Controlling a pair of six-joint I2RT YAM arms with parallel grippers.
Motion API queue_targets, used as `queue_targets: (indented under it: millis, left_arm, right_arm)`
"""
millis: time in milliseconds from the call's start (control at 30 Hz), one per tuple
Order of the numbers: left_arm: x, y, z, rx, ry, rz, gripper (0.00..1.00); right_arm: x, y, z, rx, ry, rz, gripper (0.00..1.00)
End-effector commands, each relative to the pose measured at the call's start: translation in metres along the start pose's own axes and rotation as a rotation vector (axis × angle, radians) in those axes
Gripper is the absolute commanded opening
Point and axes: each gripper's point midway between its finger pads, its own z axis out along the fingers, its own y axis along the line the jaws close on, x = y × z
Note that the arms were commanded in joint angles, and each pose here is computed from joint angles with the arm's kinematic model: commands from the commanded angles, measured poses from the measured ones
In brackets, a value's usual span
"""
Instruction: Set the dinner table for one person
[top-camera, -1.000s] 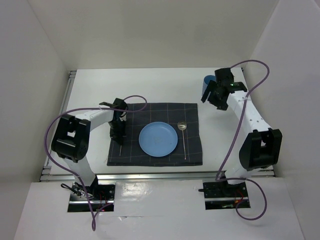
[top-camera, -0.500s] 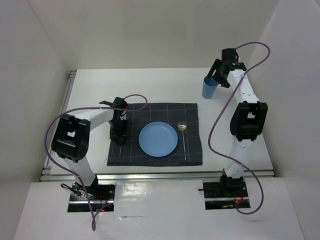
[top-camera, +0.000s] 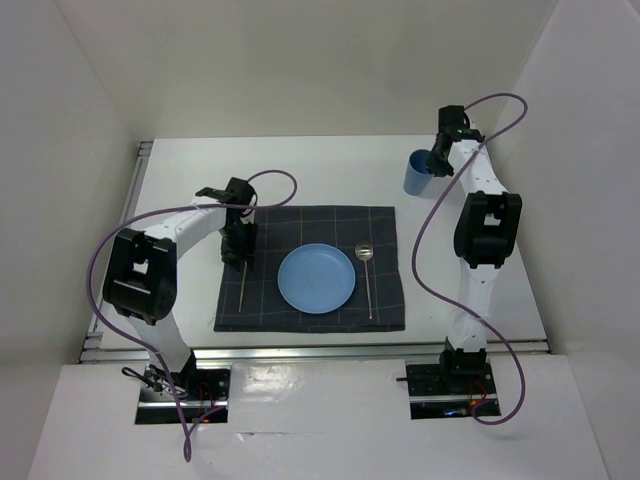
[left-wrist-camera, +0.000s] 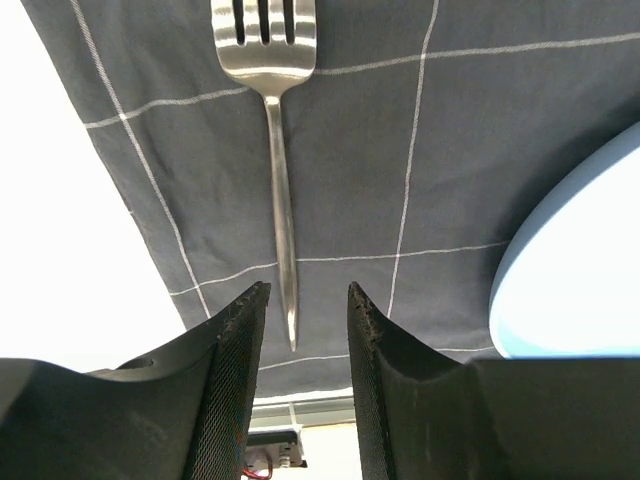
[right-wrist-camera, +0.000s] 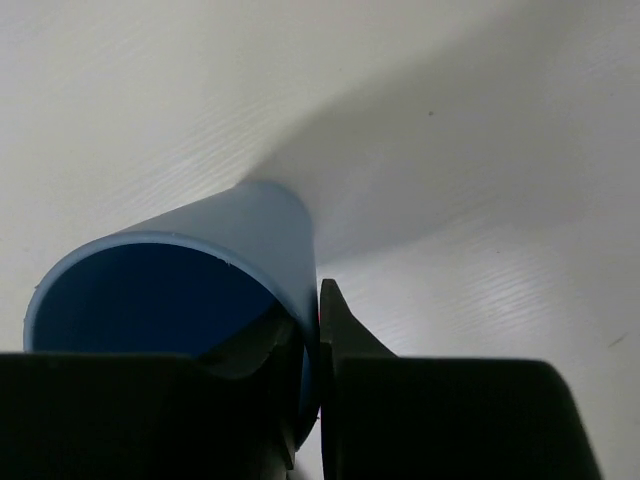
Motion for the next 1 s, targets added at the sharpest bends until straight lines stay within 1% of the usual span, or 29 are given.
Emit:
queue_targets:
  millis: [0,67,100,133,167,200,233,267,300,400,467,500,533,567,633,667,733,800,900,967]
  left_arm:
    - [-0.013,0.002,-0.016,-0.006,-0.045,0.02,0.45]
    - [-0.015,0.005,-0.018,-0.025,-0.05,0.019,0.45]
    - [-0.019,0.004,-0.02,-0.022,-0.061,0.02,0.45]
    - [-0.023,0.003,-0.023,-0.018,-0.072,0.029,0.45]
    - [-0.024,0.004,-0.026,-0.024,-0.085,0.029,0.44]
    - [-0.027,0.002,-0.028,-0.013,-0.093,0.041,0.44]
    - [-0.027,0.002,-0.031,-0.01,-0.102,0.041,0.44]
    - [-0.03,-0.001,-0.033,0.003,-0.109,0.042,0.44]
    - [-0.031,-0.001,-0.037,0.006,-0.119,0.055,0.43]
    - [-0.031,-0.009,-0.039,0.055,-0.115,0.09,0.41]
    - [-0.027,-0.02,-0.04,0.103,-0.102,0.127,0.41]
    - [-0.02,-0.029,-0.038,0.128,-0.084,0.16,0.41]
    - [-0.015,-0.032,-0.036,0.128,-0.073,0.173,0.41]
    - [-0.009,-0.036,-0.031,0.128,-0.062,0.207,0.41]
    - [0.004,-0.046,-0.026,0.13,-0.039,0.264,0.41]
    - [0.002,-0.047,-0.026,0.133,-0.049,0.265,0.41]
    - [0.002,-0.047,-0.023,0.113,-0.044,0.264,0.41]
    - [-0.005,-0.048,-0.027,0.107,-0.07,0.265,0.41]
    - [-0.005,-0.048,-0.027,0.107,-0.07,0.256,0.41]
    - [0.001,-0.047,-0.023,0.11,-0.048,0.254,0.41]
  right_arm:
    - [-0.022,-0.008,-0.003,0.045,-0.072,-0.029,0.0]
    - [-0.034,-0.01,-0.024,0.047,-0.101,-0.049,0.0]
    - [-0.038,-0.002,-0.036,0.029,-0.121,-0.065,0.0]
    - [-0.036,-0.002,-0.043,0.04,-0.135,-0.084,0.0]
    - [-0.05,0.007,-0.07,0.003,-0.202,-0.111,0.0]
    - [-0.046,0.021,-0.082,-0.015,-0.221,-0.148,0.0]
    - [-0.036,0.024,-0.088,-0.022,-0.212,-0.176,0.0]
    - [-0.038,0.033,-0.108,-0.058,-0.233,-0.195,0.0]
    - [-0.024,0.047,-0.115,-0.088,-0.216,-0.235,0.0]
    - [0.017,0.064,-0.124,-0.115,-0.136,-0.311,0.0]
    - [0.048,0.066,-0.118,-0.104,-0.065,-0.345,0.0]
    - [0.058,0.067,-0.121,-0.098,-0.052,-0.338,0.0]
    - [0.072,0.077,-0.127,-0.117,-0.041,-0.355,0.0]
    - [0.093,0.077,-0.122,-0.124,0.001,-0.37,0.0]
    - [0.113,0.093,-0.127,-0.168,0.006,-0.39,0.0]
    - [0.123,0.092,-0.126,-0.167,0.019,-0.389,0.0]
    - [0.129,0.096,-0.124,-0.168,0.029,-0.376,0.0]
    - [0.133,0.096,-0.123,-0.171,0.042,-0.367,0.0]
    - [0.138,0.098,-0.117,-0.175,0.03,-0.371,0.0]
    - [0.144,0.097,-0.109,-0.175,0.028,-0.37,0.0]
